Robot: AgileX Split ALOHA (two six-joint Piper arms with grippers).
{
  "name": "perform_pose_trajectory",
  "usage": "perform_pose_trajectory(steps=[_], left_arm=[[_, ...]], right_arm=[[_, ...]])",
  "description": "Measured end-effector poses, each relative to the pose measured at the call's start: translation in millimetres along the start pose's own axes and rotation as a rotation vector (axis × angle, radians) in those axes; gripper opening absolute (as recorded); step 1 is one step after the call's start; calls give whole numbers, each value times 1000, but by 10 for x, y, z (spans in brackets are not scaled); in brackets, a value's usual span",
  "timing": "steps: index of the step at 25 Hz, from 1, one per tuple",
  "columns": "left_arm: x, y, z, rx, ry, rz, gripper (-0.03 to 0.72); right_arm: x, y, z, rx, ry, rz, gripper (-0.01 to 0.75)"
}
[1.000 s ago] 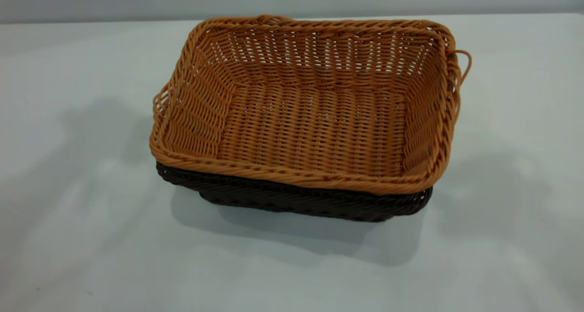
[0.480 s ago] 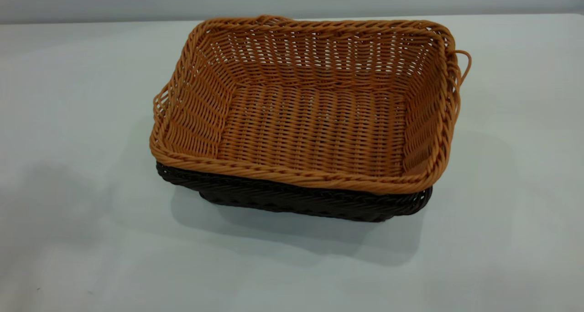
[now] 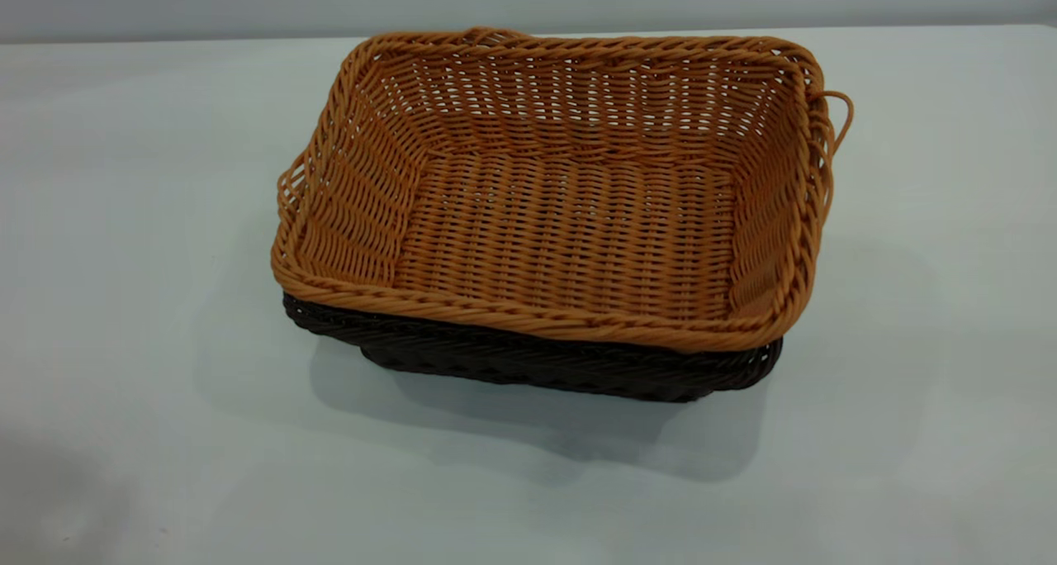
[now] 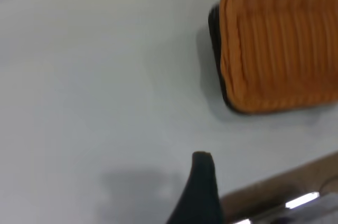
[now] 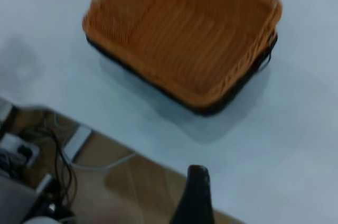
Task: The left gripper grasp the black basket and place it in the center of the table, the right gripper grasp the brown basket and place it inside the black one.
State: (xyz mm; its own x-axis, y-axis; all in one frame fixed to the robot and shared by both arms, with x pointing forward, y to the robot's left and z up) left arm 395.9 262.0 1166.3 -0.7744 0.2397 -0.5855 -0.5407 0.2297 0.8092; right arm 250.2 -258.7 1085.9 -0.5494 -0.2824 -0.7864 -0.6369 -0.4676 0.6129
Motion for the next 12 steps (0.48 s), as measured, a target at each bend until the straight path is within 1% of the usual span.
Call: perform_pose_trajectory(steps=[5,8,12], left_arm=[[477,-76,-48,3,6,42,584],[713,-88,-77,3,6,41,584],[978,-69,-114,0,5,14,584]], right_arm=[[344,-210,-48,27,12,23,593],[464,-259,-69,55,23,-8,593],[536,-217,-69,91,50,-63,593]])
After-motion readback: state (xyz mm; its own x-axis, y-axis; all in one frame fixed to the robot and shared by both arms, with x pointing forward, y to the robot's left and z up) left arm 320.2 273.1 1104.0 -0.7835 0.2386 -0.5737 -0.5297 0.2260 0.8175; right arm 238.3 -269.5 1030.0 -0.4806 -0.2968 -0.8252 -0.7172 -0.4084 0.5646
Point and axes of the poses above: a point on each arm's last joint axis where the gripper is mounted, y pointing back along that axis away from the gripper, z along the wrist's bending axis when the last joint is at zero, x = y × z, the point moved 2 cm from there along -y, pointing out along that axis toward the gripper, and after that the axes turned 1 degree about y, right-handed, at the moved point
